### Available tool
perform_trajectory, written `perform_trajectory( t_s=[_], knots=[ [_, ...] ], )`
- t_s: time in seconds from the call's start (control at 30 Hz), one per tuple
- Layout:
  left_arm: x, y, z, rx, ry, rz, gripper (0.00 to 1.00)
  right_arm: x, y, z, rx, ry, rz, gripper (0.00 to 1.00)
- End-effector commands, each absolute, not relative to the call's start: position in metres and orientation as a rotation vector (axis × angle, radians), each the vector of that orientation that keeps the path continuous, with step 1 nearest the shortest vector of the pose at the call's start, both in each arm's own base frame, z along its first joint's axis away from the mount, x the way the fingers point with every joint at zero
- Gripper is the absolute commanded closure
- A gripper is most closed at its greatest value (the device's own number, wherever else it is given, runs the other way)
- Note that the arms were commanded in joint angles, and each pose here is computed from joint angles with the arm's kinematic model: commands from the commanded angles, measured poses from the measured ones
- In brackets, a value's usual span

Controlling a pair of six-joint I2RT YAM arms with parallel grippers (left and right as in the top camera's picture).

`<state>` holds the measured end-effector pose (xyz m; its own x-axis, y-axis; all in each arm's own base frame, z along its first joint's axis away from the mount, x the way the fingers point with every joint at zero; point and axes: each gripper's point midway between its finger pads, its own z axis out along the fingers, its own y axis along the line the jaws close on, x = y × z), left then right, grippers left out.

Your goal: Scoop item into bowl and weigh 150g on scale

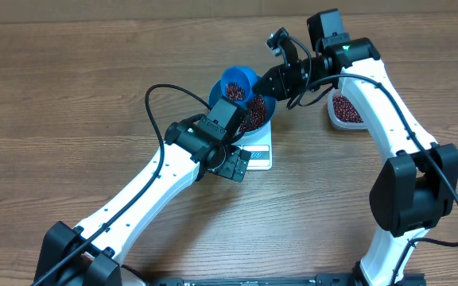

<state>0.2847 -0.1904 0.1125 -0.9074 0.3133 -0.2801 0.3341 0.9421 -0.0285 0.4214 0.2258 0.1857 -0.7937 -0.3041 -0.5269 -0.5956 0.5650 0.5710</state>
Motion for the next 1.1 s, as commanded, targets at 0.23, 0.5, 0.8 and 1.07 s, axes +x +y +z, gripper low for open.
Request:
perform_trajectory(
  t_s=[0.23,0.5,0.8,1.07],
  knots=[
    [0.284,-0.188,0.110,0.482,2.826,-0.089,0.01,0.432,0.215,0.200,-0.731,2.416,0.953,0.96],
    [0.284,-0.188,0.110,0.482,2.826,-0.089,0.01,0.438,0.204,0.216,-0.775,2.395,0.806,0.96],
    [0.284,-0.188,0.110,0.482,2.826,-0.088,0.01,0.435,0.190,0.244,-0.815,2.370,0.666,0.96],
    [0.284,-0.188,0.110,0.482,2.826,-0.089,0.00,0.435,0.174,0.233,-0.996,2.345,0.470,0.96]
  ],
)
